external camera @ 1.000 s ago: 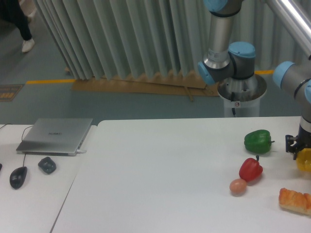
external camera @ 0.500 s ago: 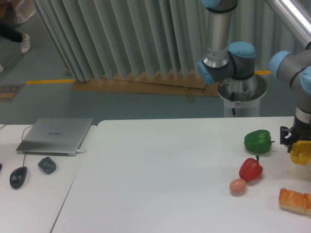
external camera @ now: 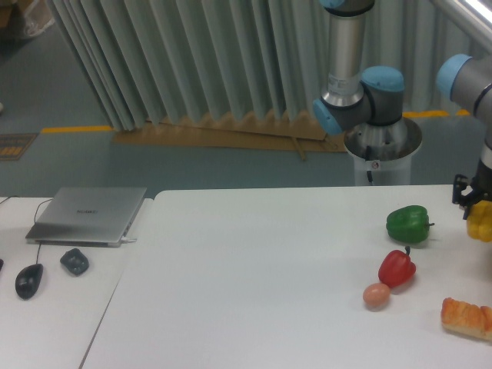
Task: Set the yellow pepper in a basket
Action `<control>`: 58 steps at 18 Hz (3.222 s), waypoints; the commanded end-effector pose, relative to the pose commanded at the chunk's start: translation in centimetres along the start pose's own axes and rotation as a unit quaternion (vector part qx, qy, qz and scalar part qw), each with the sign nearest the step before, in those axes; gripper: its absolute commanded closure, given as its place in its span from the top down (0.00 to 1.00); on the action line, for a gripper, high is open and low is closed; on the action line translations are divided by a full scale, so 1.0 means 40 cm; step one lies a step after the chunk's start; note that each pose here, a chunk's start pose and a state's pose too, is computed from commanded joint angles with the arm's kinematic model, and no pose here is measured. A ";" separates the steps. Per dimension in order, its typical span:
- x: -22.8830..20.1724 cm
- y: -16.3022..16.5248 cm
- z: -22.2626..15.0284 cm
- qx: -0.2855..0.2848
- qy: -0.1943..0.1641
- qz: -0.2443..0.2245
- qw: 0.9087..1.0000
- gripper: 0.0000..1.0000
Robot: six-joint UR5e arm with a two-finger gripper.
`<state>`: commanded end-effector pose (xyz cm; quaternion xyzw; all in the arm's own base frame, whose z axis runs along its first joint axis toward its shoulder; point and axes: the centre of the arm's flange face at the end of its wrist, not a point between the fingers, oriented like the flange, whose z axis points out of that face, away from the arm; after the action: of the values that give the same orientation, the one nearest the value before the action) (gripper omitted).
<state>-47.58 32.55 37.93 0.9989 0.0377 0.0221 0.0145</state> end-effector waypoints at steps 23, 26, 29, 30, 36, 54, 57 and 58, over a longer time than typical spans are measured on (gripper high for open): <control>-0.350 0.097 0.080 0.019 -0.098 0.150 0.984 0.44; -0.353 0.099 0.079 0.020 -0.098 0.152 0.983 0.44; -0.347 0.101 0.092 0.019 -0.093 0.152 0.984 0.47; -0.347 0.098 0.093 0.019 -0.093 0.153 0.984 0.66; -0.338 0.096 0.089 0.019 -0.096 0.153 0.983 1.00; 0.051 -0.126 -0.023 0.033 -0.069 0.187 0.979 1.00; 0.137 -0.129 0.007 0.015 0.013 0.182 0.983 1.00; 0.155 -0.138 0.001 0.015 0.015 0.182 0.983 1.00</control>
<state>-41.80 38.54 37.99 0.9888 -0.1437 0.0387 -0.0052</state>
